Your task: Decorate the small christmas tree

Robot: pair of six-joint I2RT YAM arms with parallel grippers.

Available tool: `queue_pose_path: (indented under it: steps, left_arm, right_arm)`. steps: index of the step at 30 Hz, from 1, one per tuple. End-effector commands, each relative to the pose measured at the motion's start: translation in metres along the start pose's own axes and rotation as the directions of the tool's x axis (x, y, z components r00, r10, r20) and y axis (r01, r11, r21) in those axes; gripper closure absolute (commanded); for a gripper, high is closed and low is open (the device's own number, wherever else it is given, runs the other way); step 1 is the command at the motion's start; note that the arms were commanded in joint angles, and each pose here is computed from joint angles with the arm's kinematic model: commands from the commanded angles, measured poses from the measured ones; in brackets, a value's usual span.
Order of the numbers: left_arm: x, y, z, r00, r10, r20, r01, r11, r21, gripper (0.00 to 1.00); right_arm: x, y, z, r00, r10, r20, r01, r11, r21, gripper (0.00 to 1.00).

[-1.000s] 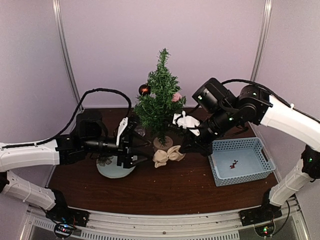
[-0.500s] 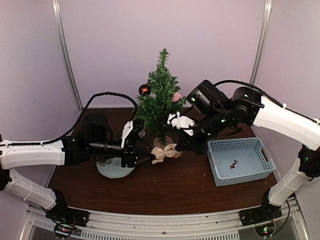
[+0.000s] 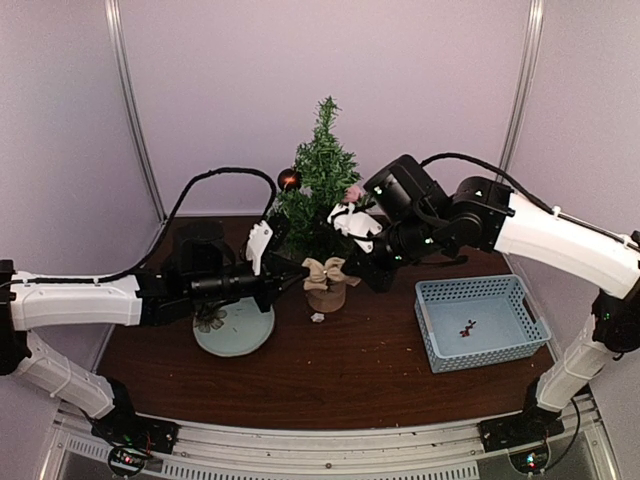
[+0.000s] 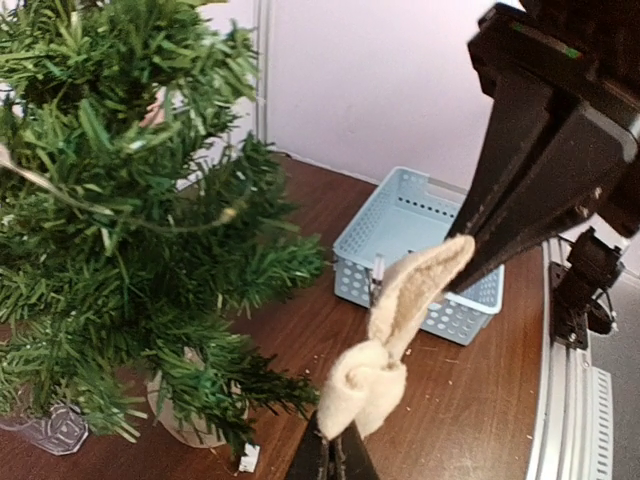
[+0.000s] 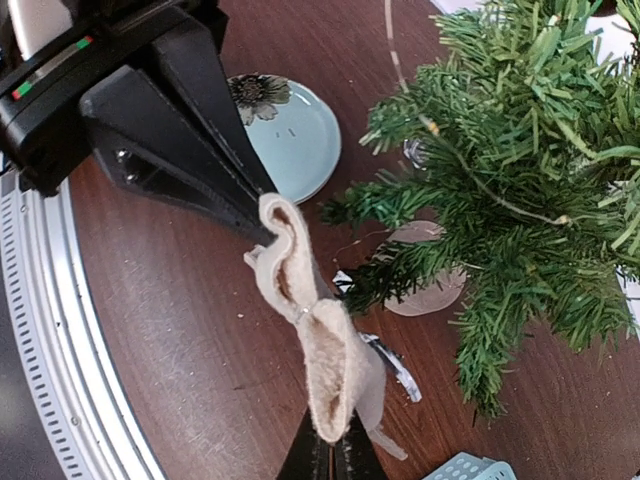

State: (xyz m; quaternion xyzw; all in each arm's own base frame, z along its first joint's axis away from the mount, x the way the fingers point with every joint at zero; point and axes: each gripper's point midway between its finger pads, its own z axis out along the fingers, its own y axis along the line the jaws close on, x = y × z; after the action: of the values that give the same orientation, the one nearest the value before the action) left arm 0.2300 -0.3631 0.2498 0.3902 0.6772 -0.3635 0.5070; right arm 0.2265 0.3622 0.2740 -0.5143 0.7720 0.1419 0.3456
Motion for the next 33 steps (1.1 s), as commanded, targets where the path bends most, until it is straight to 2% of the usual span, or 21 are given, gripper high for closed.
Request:
queue_pose_path:
  steps: [1,9,14,19,21,26,33]
  left_arm:
    - [-0.037,0.024,0.006,0.993,-0.035,0.111,0.05,0.989,-0.136,1.0]
    - [-0.03,0.045,0.019,0.99,-0.079,0.117,0.105,0.967,-0.231,1.0]
    - [-0.023,0.057,0.021,0.986,-0.104,0.127,0.138,0.947,-0.289,1.0]
    - [-0.021,0.066,0.025,0.986,-0.107,0.124,0.143,0.931,-0.336,1.0]
    - [-0.018,0.069,0.031,0.988,-0.113,0.109,0.144,0.928,-0.344,1.0]
    - [-0.012,0.074,0.037,0.988,-0.127,0.084,0.149,0.919,-0.364,1.0]
    - [-0.003,0.08,0.039,0.99,-0.135,0.043,0.141,0.905,-0.4,1.0]
  right_arm:
    - [-0.016,-0.029,0.014,0.994,0.096,0.046,-0.102,0.984,0.144,1.0]
    - [-0.015,-0.056,0.021,0.981,0.168,0.094,-0.189,0.935,0.299,1.0]
    - [-0.015,-0.067,0.028,0.962,0.23,0.148,-0.269,0.898,0.349,0.94]
    - [-0.01,-0.068,0.044,0.951,0.274,0.143,-0.308,0.882,0.358,0.87]
    - [-0.008,-0.071,0.045,0.946,0.29,0.143,-0.323,0.87,0.372,0.76]
    - [-0.006,-0.076,0.035,0.938,0.307,0.161,-0.346,0.853,0.39,0.56]
    - [-0.004,-0.078,0.009,0.916,0.344,0.207,-0.399,0.835,0.378,0.5]
